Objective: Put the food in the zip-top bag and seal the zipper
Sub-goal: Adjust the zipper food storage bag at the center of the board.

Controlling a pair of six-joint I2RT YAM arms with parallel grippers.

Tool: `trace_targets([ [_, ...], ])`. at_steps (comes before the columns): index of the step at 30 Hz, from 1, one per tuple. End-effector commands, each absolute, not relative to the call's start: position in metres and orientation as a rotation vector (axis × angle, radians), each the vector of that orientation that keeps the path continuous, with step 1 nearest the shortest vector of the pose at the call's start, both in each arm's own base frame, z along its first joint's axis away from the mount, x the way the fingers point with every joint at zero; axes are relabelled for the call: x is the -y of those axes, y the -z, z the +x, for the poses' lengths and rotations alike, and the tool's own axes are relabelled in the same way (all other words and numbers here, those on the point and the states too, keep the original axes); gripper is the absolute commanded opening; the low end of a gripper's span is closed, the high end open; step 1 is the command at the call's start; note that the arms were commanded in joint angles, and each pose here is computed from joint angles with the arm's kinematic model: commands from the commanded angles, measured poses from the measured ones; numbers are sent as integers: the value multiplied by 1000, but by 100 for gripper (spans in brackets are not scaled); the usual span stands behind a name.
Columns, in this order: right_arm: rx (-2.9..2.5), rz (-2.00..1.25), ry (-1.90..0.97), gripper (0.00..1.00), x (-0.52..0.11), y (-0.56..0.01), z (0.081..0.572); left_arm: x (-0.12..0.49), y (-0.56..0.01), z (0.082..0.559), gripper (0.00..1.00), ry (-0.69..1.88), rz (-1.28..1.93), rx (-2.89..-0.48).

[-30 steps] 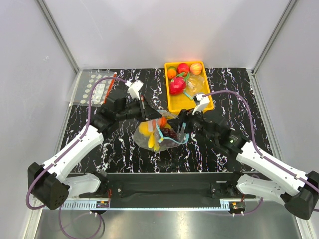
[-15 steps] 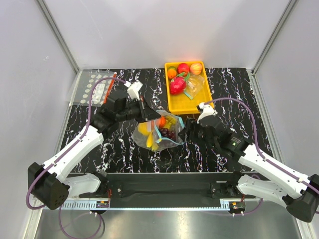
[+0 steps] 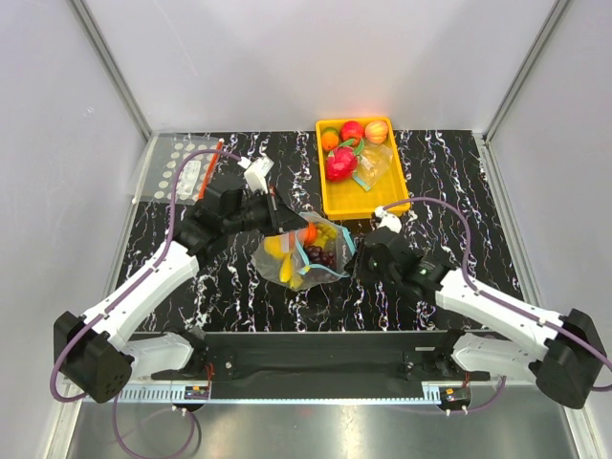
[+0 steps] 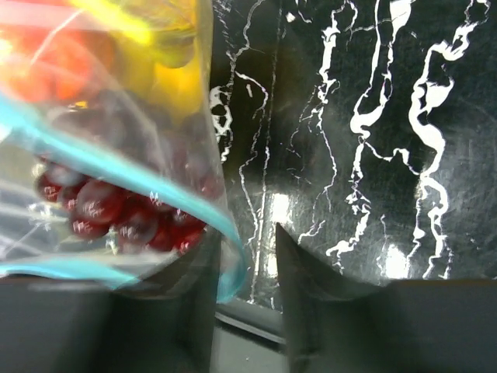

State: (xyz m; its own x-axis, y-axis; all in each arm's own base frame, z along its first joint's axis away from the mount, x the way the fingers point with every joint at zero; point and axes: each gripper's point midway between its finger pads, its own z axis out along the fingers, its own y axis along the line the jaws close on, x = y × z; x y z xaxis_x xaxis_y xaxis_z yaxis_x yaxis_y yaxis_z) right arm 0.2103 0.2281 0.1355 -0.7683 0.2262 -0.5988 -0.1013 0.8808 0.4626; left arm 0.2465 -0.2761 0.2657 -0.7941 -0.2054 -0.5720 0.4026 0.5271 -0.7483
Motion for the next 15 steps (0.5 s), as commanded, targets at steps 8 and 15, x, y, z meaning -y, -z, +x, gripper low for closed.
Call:
trace_targets([
  [8, -2223, 108, -728, 0, -251, -197, 234, 281, -288, 247, 0, 1233, 251, -2051],
  [15, -2198, 2, -735, 0, -277, -246, 252, 321, -297, 228, 0, 1179, 425, -2076],
])
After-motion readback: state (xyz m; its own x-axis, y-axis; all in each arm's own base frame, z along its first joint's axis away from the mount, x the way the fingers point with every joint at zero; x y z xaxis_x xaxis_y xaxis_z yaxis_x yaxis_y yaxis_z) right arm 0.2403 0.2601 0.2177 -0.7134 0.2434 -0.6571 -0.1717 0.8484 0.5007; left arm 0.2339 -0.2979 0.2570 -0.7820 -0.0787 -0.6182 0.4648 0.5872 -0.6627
